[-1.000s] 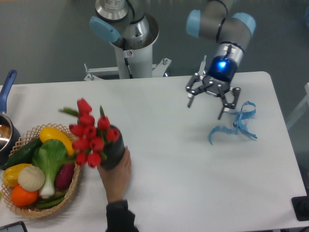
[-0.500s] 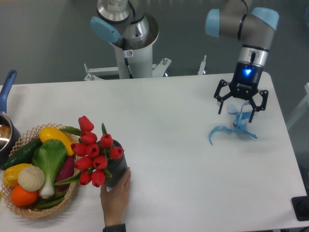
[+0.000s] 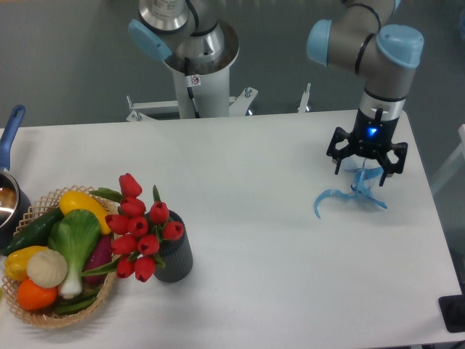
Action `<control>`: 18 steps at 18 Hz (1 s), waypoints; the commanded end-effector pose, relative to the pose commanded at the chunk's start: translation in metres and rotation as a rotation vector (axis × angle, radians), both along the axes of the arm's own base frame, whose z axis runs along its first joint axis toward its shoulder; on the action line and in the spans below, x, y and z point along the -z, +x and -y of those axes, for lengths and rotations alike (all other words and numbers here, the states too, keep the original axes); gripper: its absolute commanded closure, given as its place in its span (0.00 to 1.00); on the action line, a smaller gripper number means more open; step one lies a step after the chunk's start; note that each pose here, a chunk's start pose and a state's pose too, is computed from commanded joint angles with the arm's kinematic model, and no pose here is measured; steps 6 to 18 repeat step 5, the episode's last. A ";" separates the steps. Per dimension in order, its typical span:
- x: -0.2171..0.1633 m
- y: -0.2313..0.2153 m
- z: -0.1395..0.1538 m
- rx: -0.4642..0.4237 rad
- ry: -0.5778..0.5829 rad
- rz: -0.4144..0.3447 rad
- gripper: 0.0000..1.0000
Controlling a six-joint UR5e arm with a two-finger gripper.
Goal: Insert the flowers into the vase
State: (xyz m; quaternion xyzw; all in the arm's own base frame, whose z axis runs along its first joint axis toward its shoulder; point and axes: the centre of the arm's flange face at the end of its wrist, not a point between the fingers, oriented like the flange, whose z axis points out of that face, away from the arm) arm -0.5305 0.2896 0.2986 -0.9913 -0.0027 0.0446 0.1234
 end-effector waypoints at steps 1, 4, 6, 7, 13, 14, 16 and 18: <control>0.002 0.000 -0.006 0.010 -0.014 0.000 0.00; 0.006 0.005 -0.022 0.038 -0.062 -0.013 0.00; 0.008 0.006 -0.022 0.035 -0.074 -0.013 0.00; 0.008 0.006 -0.022 0.035 -0.074 -0.013 0.00; 0.008 0.006 -0.022 0.035 -0.074 -0.013 0.00; 0.008 0.006 -0.022 0.035 -0.074 -0.013 0.00; 0.008 0.006 -0.022 0.035 -0.074 -0.013 0.00; 0.008 0.006 -0.022 0.035 -0.074 -0.013 0.00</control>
